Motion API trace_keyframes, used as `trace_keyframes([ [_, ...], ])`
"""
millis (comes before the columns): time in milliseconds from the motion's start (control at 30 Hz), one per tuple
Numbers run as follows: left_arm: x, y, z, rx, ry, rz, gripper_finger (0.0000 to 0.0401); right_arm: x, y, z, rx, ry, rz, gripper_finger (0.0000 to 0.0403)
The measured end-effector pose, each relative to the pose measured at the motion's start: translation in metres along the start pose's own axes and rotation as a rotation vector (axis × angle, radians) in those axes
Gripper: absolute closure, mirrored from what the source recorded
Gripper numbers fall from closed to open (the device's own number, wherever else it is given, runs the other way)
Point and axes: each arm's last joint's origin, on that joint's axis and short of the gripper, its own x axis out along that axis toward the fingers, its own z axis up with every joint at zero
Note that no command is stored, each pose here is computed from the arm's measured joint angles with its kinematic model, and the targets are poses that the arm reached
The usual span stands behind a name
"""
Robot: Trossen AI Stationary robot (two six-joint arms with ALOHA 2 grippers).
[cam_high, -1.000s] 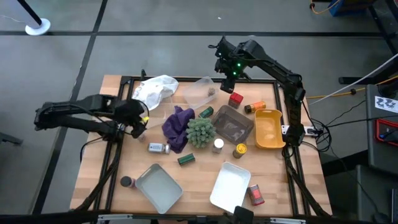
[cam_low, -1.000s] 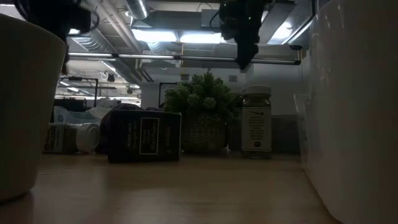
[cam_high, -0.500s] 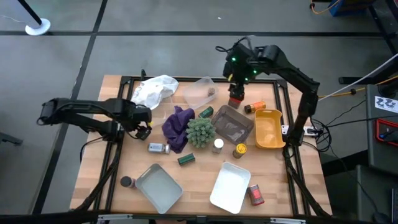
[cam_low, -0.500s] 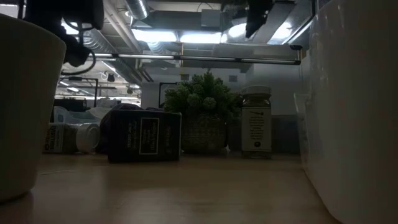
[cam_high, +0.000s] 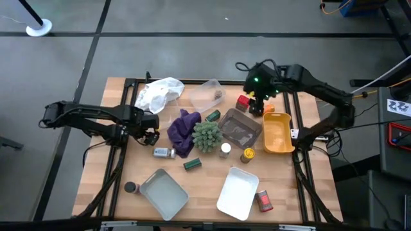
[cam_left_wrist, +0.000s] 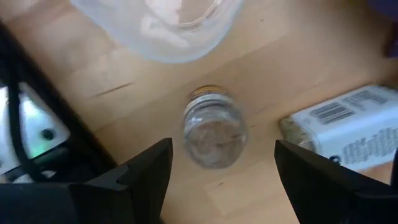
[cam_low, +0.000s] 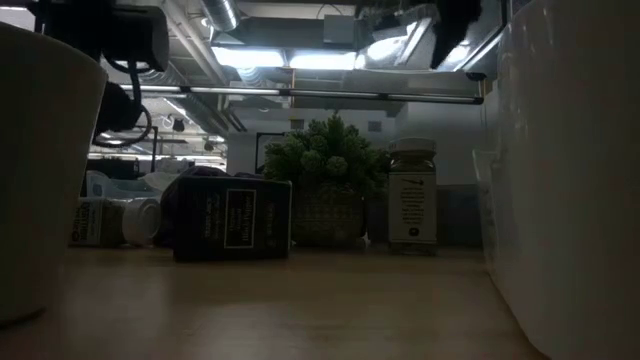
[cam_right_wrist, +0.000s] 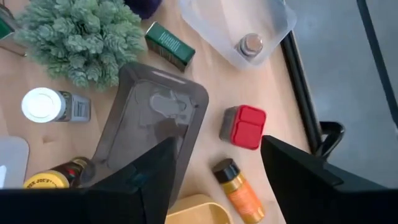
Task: Sort spices by type
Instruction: Put the brown seasoning bottle into the right transparent bin
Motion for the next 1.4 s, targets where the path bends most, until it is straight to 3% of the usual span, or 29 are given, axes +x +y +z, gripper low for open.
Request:
trace_keyframes([
  [433, 0.029, 0.005, -0.002, -0.030, -0.008, -0.020, 0.0135, 0.024, 0.012, -0.095, 0.199, -0.136, -0.008, 0.0169],
  [667, 0.041, 0.010, -0.005, -0.035, 0.003, -0.009, 0.0135, 0.043, 0.018, -0.131, 0.286, -0.211, -0.001, 0.0169],
  [867, 0.042, 0.010, -0.005, -0.056, -0.005, -0.022, 0.0146, 0.060, 0.021, -0.146, 0.291, -0.249, 0.000, 0.0169],
  [1100, 0.042, 0.009, -0.005, -0.089, 0.004, -0.031, 0.0226, 0.077, 0.023, -0.151, 0.291, -0.254, 0.001, 0.0169],
  [1400, 0.040, 0.007, -0.007, -0.093, 0.081, -0.083, 0.0228, 0.087, 0.024, -0.153, 0.293, -0.274, 0.001, 0.0169],
])
